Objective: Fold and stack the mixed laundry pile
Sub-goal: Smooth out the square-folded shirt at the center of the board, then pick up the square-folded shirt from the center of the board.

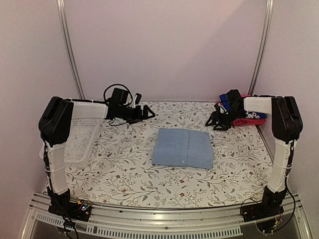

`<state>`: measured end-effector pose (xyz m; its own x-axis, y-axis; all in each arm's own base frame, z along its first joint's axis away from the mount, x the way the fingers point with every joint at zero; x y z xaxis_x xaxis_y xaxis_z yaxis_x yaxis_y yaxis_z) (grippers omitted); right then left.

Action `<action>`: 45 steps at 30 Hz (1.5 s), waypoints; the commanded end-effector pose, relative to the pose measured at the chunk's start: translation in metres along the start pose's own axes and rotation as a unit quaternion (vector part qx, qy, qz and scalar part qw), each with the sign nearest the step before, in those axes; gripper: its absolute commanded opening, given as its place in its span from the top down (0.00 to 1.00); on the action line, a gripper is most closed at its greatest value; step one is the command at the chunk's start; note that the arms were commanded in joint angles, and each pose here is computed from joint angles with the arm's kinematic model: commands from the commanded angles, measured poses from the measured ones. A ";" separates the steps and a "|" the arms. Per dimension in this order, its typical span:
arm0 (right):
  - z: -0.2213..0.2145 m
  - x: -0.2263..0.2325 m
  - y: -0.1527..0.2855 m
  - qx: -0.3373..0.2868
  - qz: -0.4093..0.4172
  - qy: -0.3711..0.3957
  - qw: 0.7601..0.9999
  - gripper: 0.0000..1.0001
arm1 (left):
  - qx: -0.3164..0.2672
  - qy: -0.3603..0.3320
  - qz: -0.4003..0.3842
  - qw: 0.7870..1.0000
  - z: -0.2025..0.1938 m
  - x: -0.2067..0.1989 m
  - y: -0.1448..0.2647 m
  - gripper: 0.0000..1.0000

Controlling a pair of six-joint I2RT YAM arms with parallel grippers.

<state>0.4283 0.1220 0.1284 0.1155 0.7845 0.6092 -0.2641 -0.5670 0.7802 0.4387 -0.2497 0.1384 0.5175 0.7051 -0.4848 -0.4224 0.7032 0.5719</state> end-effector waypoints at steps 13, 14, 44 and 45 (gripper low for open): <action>-0.128 0.093 -0.008 0.212 0.287 -0.004 0.934 0.28 | 0.095 -0.050 -0.283 0.953 -0.062 -0.152 -0.006 0.00; -0.132 0.087 -0.018 0.221 0.286 -0.012 0.932 0.28 | 0.106 -0.040 -0.289 0.951 -0.072 -0.152 -0.015 0.00; -0.152 -0.040 0.065 0.060 0.160 -0.182 0.968 0.40 | 0.065 -0.555 -0.071 0.826 -0.106 -0.243 -0.015 0.36; -0.153 -0.042 0.063 0.059 0.160 -0.189 0.967 0.40 | 0.070 -0.576 -0.075 0.811 -0.113 -0.250 -0.025 0.38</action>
<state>0.2664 0.0948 0.1436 0.3025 0.4338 0.8487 -0.2232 -0.8334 0.5056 0.2520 -0.4082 0.2151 0.9622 0.2178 0.1633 -0.2718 0.8012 0.5330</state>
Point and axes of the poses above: each gripper's point midway between its finger pads, its own y axis back along the fingers, its own x axis along the line the jaws close on, z = x × y, the point moved 9 cm from there along y, back along the fingers, and after that the axes turned 12 degrees about -y, right-handed, at the moved point
